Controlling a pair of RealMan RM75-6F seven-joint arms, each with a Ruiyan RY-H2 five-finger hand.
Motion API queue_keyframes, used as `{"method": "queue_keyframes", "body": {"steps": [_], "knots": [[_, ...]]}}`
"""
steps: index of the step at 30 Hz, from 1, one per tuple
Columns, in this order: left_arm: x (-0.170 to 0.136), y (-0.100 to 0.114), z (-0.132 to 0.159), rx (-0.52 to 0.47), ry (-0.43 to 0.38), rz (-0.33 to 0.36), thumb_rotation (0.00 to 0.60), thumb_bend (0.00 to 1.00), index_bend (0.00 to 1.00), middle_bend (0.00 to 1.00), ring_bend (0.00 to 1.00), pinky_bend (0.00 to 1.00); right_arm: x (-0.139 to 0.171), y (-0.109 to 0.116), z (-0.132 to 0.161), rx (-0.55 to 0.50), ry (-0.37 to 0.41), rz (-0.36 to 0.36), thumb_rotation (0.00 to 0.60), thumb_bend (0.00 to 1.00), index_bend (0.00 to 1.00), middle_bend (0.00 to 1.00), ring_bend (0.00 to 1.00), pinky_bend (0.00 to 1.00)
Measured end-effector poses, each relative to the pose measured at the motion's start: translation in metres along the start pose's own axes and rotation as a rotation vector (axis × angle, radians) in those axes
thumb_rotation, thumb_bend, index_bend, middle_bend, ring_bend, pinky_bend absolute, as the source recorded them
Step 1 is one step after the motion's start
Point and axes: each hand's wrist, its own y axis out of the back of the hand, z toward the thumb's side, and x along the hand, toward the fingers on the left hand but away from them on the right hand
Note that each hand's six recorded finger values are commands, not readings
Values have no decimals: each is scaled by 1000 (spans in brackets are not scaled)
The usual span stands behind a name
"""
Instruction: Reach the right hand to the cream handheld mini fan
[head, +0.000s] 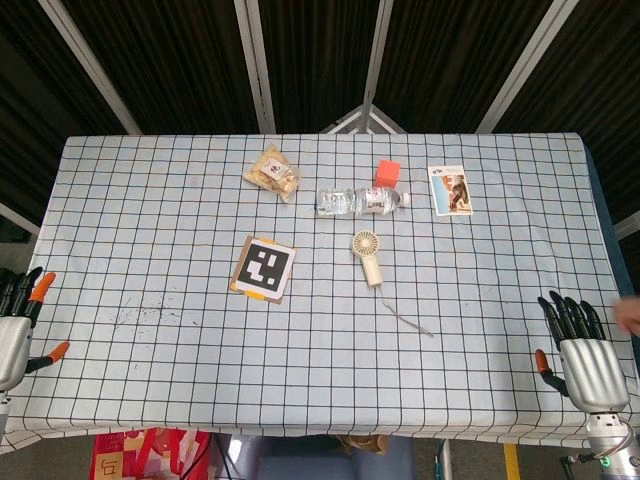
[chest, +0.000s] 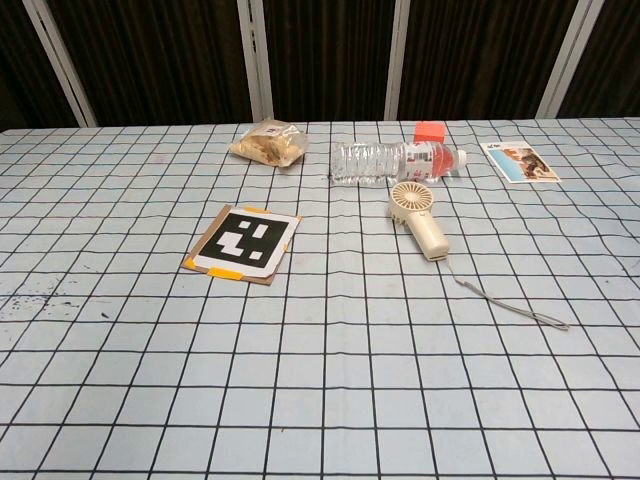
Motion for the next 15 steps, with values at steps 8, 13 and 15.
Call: {"method": "queue_keyframes", "body": {"steps": [8,13,15], "knots": [[0,1,0,-3,1,3,600,87,0,0,0,0,0,-1,1,-4,4,3,600,477,0,0,0,0],[-2,2,1,-4,-4,6,600,86,0,0,0,0,-5,-1,10,-32,23,7,600,478,0,6,11,17],[-1,2,1,-9,-3,6,600,86,0,0,0,0,-11,0,17,-45,37,11,600,478,0,73,97,130]]}}
